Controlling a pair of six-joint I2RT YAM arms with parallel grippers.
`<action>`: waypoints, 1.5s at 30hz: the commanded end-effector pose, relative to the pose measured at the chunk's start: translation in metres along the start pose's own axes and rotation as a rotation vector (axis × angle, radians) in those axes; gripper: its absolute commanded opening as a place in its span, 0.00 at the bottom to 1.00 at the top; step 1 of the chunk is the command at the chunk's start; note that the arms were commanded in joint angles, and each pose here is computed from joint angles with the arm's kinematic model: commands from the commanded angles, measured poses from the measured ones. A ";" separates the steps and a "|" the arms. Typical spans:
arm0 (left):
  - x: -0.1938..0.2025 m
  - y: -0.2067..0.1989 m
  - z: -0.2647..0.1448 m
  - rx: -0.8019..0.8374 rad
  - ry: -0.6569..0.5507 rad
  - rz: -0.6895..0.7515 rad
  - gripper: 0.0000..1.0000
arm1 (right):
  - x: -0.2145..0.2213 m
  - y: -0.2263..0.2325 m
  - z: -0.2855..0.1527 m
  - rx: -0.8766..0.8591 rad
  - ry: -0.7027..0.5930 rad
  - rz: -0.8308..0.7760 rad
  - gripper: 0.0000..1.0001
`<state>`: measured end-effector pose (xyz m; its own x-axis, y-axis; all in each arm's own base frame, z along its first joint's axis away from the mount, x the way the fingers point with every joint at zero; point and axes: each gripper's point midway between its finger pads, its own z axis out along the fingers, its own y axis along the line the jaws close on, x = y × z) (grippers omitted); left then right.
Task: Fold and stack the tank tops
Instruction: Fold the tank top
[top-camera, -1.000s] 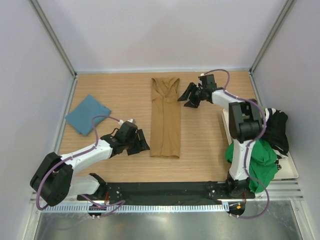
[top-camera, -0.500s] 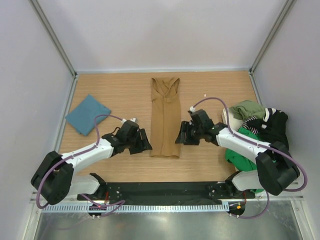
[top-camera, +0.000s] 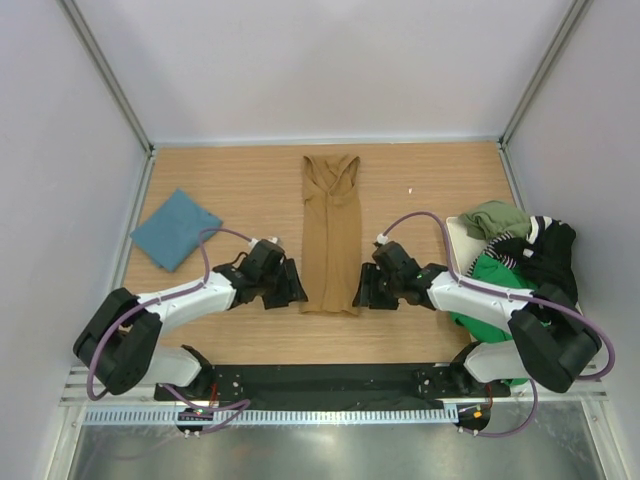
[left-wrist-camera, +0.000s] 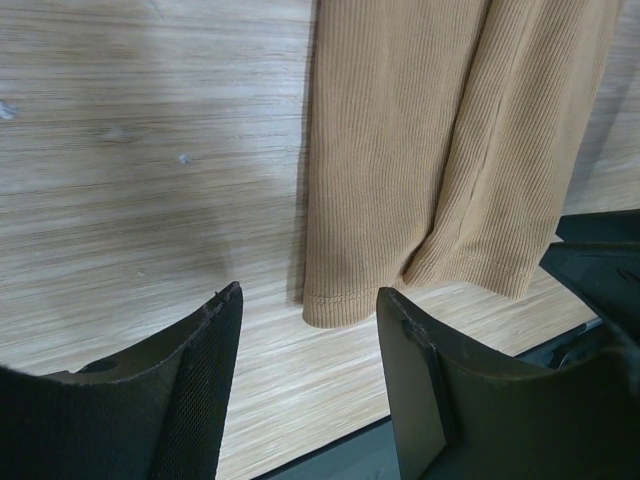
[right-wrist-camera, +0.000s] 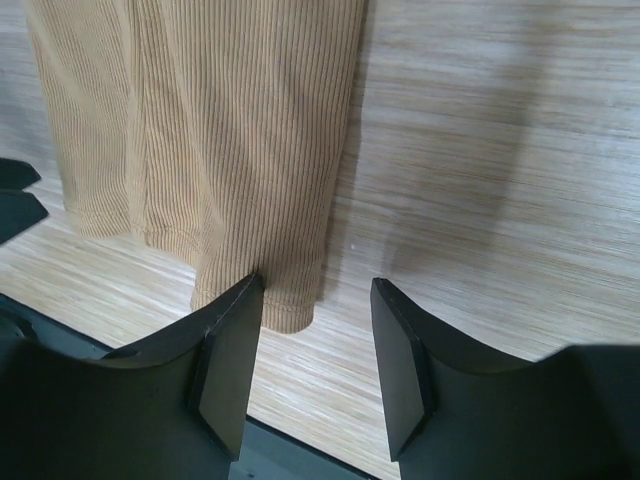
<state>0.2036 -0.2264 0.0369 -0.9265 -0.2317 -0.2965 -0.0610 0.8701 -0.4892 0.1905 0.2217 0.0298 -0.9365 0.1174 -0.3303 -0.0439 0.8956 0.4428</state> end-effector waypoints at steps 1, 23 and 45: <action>0.004 -0.014 0.005 0.055 0.006 0.014 0.57 | -0.023 0.011 -0.007 -0.021 -0.115 0.026 0.53; 0.020 -0.027 0.020 0.075 0.041 0.020 0.40 | -0.013 0.015 0.008 -0.032 -0.100 0.025 0.29; 0.038 -0.001 0.007 0.054 0.027 -0.007 0.47 | 0.003 0.006 -0.006 -0.053 -0.091 0.027 0.03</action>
<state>0.1782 -0.2494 0.0259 -0.9353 -0.2358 -0.2637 -0.0481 0.8232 -0.5656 0.1807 0.2185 0.0232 -0.9145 0.1732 -0.3657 -0.0204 0.8829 0.4690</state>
